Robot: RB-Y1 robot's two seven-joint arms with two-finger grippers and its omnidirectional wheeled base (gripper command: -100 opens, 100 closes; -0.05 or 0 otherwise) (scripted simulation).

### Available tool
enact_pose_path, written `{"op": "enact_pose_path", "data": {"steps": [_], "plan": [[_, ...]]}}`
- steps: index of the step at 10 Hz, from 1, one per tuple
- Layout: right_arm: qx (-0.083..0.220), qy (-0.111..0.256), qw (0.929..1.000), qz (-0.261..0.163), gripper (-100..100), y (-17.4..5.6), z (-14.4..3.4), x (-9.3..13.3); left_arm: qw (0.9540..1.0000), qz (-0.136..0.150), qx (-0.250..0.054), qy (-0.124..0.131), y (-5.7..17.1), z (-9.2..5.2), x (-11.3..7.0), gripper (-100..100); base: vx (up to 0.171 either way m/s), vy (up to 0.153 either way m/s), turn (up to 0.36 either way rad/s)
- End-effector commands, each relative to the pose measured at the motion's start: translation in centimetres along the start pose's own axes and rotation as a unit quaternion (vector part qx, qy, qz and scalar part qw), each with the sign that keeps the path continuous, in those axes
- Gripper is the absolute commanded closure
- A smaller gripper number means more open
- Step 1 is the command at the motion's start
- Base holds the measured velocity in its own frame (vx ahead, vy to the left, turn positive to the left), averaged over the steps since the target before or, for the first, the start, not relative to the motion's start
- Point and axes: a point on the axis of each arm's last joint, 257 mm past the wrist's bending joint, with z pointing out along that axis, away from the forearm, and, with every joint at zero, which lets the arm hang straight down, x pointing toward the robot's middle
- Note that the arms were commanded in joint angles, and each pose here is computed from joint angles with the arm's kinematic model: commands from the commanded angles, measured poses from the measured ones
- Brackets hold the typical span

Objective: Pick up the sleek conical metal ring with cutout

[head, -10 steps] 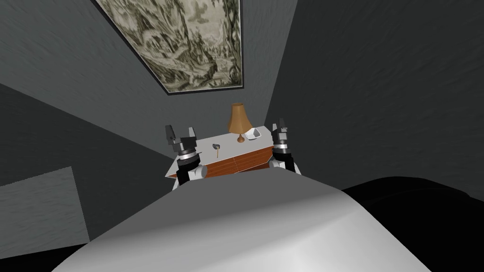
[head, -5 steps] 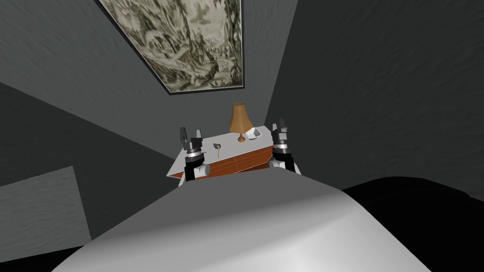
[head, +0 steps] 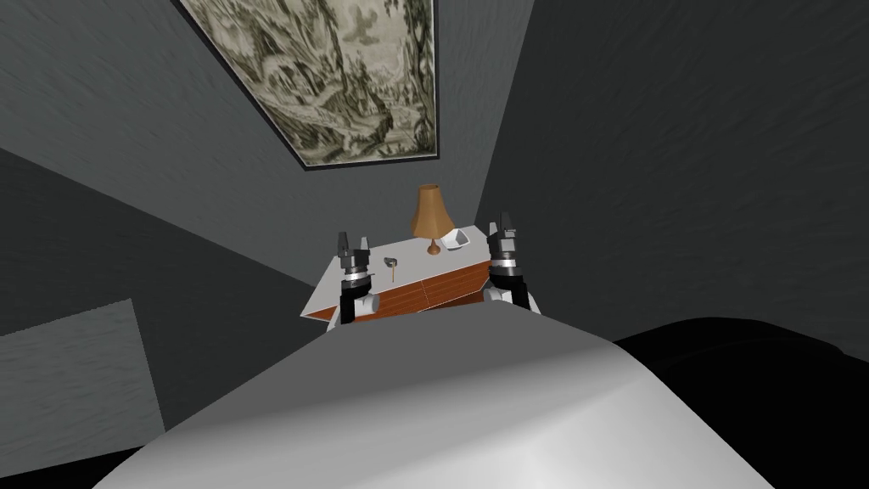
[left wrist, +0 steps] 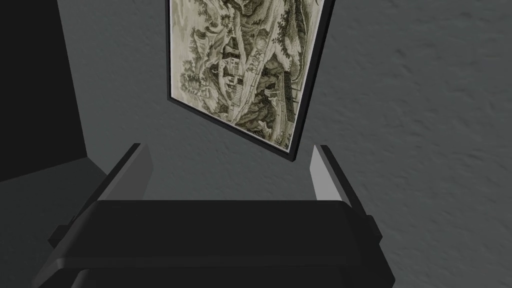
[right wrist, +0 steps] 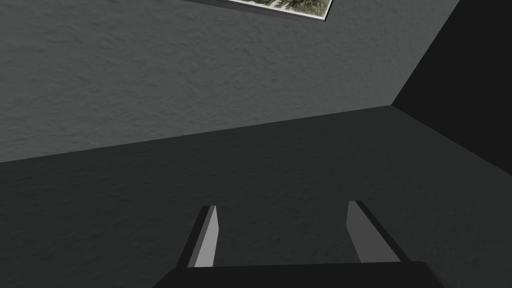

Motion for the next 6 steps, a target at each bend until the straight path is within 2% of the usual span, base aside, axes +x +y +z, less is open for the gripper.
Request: {"op": "enact_pose_path", "data": {"steps": [1, 2, 5, 6], "plan": [[0.0, 0.0, 1.0, 0.0, 0, 0.0, 0.0, 0.0, 0.9999, 0.001, -0.014, 0.0, 1.6, -0.2, -0.1, -100, -0.011, 0.021, -0.013], [0.0, 0.0, 1.0, 0.0, 0, 0.0, 0.0, 0.0, 0.9998, 0.004, -0.019, 0.005, 2.4, 0.0, 0.2, -100, -0.013, 0.019, -0.024], [0.0, 0.0, 1.0, 0.0, 0, 0.0, 0.0, 0.0, 0.9987, 0.009, -0.049, 0.005, 5.5, -0.9, -0.1, -100, -0.013, 0.015, -0.015], [0.0, 0.0, 1.0, 0.0, 0, 0.0, 0.0, 0.0, 0.9984, 0.012, -0.054, 0.009, 6.3, -0.7, 0.0, -100, -0.014, 0.018, -0.025]]}}
